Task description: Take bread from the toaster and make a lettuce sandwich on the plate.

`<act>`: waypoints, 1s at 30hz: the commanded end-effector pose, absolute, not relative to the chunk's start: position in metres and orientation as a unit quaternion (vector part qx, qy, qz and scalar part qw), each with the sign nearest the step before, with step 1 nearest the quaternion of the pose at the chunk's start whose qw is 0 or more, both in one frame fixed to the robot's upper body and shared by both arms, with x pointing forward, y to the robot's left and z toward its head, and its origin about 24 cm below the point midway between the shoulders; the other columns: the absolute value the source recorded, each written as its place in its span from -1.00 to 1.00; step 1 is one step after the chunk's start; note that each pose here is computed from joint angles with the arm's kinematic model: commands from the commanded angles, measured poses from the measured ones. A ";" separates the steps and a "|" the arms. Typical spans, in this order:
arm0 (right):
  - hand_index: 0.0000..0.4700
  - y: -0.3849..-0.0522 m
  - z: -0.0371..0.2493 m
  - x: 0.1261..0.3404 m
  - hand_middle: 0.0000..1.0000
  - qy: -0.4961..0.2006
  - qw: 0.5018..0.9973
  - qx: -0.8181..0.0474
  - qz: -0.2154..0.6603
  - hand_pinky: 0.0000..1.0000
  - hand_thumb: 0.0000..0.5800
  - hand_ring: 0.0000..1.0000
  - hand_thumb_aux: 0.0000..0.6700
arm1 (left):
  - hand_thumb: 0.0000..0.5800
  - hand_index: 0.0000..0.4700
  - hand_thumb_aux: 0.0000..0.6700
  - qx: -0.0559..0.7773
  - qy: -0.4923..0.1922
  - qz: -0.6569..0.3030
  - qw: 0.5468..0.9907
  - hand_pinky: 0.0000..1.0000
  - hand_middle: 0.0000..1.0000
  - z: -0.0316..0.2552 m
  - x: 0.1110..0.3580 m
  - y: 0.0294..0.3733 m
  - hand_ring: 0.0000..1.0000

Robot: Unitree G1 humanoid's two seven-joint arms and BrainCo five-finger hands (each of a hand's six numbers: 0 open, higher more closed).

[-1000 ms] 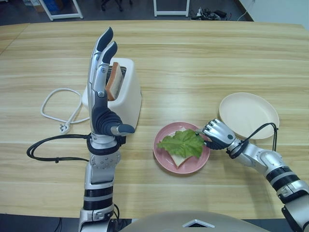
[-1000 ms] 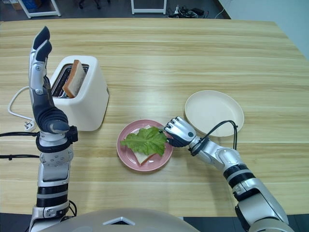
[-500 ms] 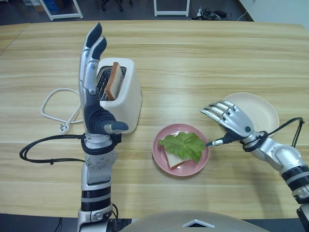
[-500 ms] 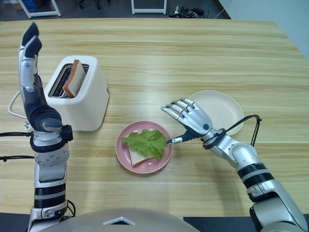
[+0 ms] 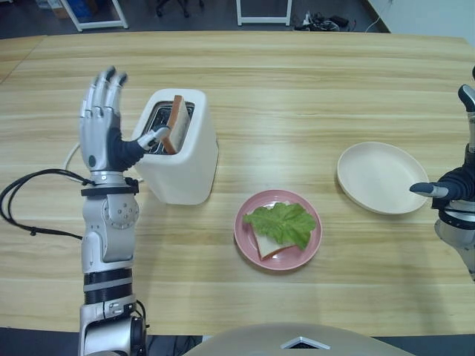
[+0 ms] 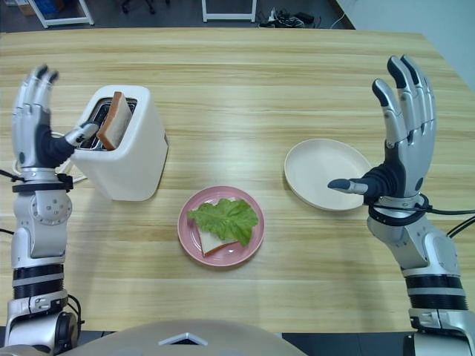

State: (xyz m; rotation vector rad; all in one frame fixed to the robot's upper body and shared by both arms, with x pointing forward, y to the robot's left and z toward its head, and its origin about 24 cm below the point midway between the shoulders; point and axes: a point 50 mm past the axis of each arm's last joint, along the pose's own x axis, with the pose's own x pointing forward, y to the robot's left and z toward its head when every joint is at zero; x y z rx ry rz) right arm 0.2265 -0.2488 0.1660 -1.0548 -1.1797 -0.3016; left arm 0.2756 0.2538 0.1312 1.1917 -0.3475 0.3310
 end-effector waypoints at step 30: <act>-1.00 -0.240 0.150 0.214 -1.00 -0.532 0.685 -0.475 -0.146 -1.00 -1.00 -1.00 -1.00 | 1.00 1.00 1.00 0.405 -0.169 0.043 0.897 1.00 1.00 0.132 0.281 0.220 1.00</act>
